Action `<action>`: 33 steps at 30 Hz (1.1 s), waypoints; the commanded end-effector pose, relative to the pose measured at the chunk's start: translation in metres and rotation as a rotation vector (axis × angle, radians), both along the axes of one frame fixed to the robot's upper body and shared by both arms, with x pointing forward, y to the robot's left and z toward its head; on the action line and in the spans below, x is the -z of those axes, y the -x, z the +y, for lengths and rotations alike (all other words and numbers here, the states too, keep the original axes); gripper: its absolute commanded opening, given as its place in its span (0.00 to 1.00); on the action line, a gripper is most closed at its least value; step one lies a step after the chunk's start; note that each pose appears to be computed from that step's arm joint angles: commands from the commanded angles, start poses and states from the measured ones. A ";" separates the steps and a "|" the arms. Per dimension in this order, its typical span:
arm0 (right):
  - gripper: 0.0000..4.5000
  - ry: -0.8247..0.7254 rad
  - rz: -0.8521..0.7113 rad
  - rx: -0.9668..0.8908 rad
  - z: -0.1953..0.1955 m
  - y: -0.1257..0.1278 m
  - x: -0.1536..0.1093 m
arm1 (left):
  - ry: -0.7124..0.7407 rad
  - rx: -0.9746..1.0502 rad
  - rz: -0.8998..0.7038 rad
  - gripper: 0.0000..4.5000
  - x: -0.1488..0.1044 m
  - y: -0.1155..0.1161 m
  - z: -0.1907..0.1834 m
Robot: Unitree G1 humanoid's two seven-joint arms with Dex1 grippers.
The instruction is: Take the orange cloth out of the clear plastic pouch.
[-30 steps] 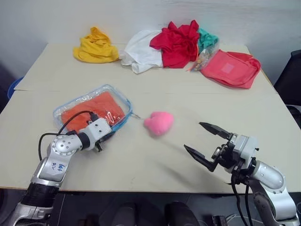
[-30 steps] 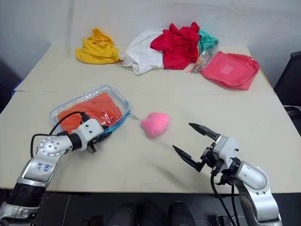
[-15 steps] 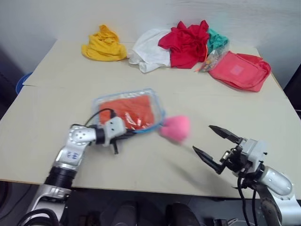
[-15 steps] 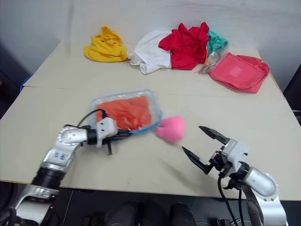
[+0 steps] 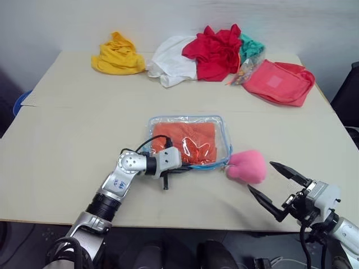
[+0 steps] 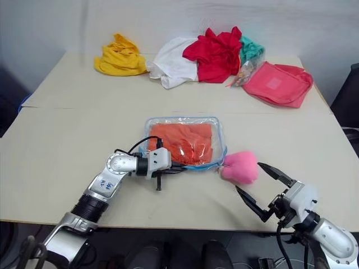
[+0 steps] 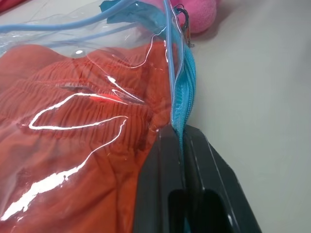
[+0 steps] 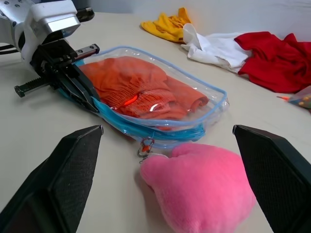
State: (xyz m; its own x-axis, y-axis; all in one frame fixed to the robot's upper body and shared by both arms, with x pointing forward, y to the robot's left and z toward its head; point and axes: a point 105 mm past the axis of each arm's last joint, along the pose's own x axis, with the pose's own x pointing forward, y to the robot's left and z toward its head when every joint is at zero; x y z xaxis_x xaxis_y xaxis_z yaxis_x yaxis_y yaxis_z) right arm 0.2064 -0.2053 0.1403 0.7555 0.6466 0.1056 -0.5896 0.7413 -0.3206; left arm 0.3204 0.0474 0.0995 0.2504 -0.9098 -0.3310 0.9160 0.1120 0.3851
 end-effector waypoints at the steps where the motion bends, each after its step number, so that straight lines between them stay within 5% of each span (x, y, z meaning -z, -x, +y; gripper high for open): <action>1: 1.00 -0.059 0.019 0.051 -0.013 0.001 -0.015 | 0.041 0.049 -0.016 0.22 -0.026 0.009 -0.002; 7: 1.00 0.058 0.193 -0.010 -0.020 -0.003 -0.017 | 0.129 0.153 -0.029 0.63 -0.061 0.030 0.019; 11: 1.00 0.207 0.385 -0.052 -0.027 -0.020 -0.006 | 0.169 0.245 0.097 0.63 -0.066 0.049 0.049; 16: 1.00 0.258 0.517 -0.101 -0.032 -0.060 0.020 | 0.176 0.244 0.161 0.90 -0.056 0.059 0.080; 18: 0.91 0.296 0.547 -0.120 -0.034 -0.067 0.031 | 0.157 0.223 0.166 1.00 -0.049 0.060 0.085; 22: 0.66 0.321 0.506 -0.159 -0.036 -0.070 0.022 | 0.152 0.168 0.149 1.00 -0.042 0.062 0.092; 27: 0.30 0.465 0.520 -0.299 -0.032 -0.039 0.004 | 0.203 0.089 0.189 1.00 -0.035 0.072 0.095; 30: 0.10 0.422 0.515 -0.359 -0.015 -0.030 -0.010 | 0.250 0.057 0.217 1.00 -0.033 0.079 0.091; 33: 0.00 0.396 0.513 -0.412 0.001 -0.024 -0.006 | 0.264 0.046 0.235 1.00 -0.029 0.084 0.085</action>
